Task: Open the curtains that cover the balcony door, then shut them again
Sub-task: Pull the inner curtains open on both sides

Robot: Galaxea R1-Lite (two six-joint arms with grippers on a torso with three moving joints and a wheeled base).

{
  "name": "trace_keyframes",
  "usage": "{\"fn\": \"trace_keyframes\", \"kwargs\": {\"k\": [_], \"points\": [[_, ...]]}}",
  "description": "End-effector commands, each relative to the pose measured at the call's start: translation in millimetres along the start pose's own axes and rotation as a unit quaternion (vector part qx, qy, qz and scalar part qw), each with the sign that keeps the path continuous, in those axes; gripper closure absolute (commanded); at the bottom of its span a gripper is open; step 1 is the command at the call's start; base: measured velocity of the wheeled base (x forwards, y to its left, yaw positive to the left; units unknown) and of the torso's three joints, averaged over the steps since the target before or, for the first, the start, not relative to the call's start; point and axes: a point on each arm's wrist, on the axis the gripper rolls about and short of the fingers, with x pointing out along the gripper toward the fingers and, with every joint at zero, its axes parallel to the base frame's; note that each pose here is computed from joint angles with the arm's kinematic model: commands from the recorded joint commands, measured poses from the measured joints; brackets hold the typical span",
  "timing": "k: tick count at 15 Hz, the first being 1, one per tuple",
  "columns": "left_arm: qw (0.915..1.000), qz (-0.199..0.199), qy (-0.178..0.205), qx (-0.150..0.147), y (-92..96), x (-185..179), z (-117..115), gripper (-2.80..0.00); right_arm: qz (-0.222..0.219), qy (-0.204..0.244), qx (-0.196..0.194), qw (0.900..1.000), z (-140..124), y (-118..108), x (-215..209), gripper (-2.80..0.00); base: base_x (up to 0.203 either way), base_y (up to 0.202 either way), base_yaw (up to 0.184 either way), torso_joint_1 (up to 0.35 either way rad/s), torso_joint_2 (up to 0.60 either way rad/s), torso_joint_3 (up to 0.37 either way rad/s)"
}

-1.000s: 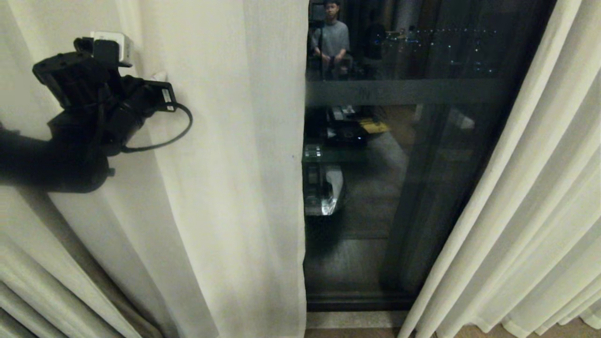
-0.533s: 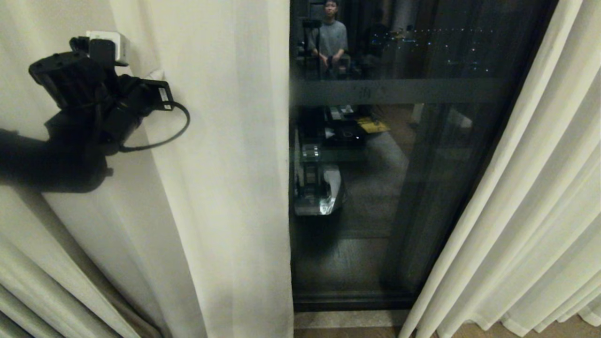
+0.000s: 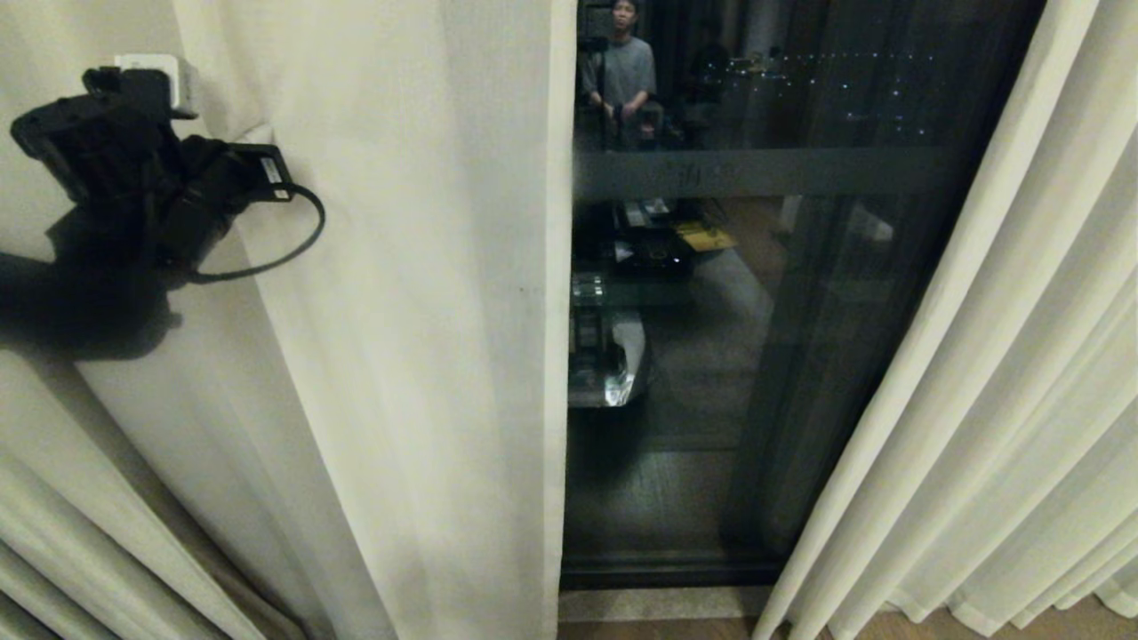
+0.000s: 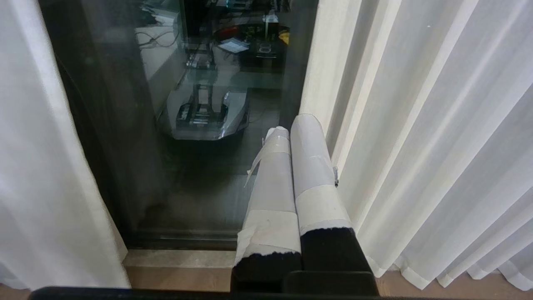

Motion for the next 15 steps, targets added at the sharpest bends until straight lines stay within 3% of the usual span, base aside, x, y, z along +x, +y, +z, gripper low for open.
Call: {"fn": "trace_keyframes", "kwargs": {"k": [1, 8, 15], "points": [[0.9999, -0.003, -0.007, 0.007, 27.5, 0, 3, 0.0, 0.0, 0.001, 0.0, 1.0, 0, 0, 0, 0.0, 0.0, 0.0, 0.0, 0.0, 0.0, 0.0], [0.9995, 0.012, -0.016, 0.023, 126.7, 9, -1, 0.0, 0.0, 0.0, -0.001, 1.0, 0, 0, 0, 0.0, 0.0, 0.0, 0.0, 0.0, 0.0, 0.0], [0.9978, 0.047, -0.042, 0.022, 193.1, 39, -16, 0.0, 0.0, 0.0, 0.0, 1.0, 0, 0, 0, 0.0, 0.0, 0.0, 0.0, 0.0, 0.0, 0.0]]}}
